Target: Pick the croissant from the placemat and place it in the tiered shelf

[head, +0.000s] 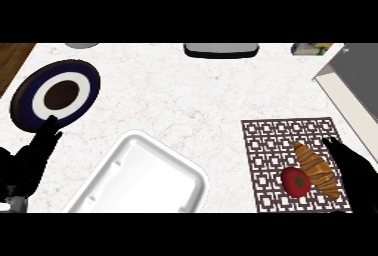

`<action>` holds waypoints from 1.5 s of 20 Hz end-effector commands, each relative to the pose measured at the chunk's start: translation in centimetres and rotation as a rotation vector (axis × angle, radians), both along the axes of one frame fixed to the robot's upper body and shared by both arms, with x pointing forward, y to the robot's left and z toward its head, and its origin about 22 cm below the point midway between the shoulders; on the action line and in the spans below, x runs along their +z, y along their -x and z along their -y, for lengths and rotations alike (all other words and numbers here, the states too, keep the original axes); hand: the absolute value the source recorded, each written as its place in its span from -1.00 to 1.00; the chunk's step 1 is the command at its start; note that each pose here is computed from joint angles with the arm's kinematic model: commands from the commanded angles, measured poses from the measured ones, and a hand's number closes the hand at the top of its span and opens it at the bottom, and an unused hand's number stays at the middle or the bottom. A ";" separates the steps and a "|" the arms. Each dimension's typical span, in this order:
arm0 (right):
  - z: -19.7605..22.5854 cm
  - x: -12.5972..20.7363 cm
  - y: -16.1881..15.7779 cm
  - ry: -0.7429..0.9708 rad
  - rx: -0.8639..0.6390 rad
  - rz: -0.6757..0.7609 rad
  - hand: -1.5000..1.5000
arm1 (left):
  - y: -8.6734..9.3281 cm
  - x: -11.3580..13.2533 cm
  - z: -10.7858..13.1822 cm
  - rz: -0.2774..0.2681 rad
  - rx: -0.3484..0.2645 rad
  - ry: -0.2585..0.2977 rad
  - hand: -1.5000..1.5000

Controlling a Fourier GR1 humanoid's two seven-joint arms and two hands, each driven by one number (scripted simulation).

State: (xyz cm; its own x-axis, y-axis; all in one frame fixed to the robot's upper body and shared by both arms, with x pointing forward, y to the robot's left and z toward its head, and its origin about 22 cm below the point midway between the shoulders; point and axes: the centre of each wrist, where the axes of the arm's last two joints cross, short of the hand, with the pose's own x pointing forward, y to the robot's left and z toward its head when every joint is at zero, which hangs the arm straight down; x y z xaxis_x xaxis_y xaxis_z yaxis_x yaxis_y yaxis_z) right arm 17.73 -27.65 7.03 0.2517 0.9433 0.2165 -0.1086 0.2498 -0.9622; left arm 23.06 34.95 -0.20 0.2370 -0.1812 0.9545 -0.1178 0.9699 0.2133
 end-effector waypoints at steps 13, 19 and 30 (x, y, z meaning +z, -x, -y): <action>-1.0 2.1 -3.5 0.240 -0.005 -0.252 -1.00 | -2.6 0.7 -0.3 0.004 0.003 0.006 0.00; 1.2 -3.0 -6.2 0.267 -0.032 -0.278 -1.00 | 0.0 -0.4 0.2 0.003 0.005 -0.005 0.00; 1.7 -4.7 -6.5 0.257 0.006 -0.242 -1.00 | 0.8 -1.0 1.2 0.002 -0.009 -0.001 0.00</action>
State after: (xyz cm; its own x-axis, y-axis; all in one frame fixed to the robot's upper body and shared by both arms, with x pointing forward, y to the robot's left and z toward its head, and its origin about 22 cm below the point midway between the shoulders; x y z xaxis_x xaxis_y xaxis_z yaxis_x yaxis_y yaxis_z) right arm 24.97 -29.07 3.71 0.2752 0.9559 -0.1027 -0.3486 -0.0003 -0.9373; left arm 22.74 35.00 -0.68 0.2371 -0.1808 0.9545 -0.1147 0.9704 0.2123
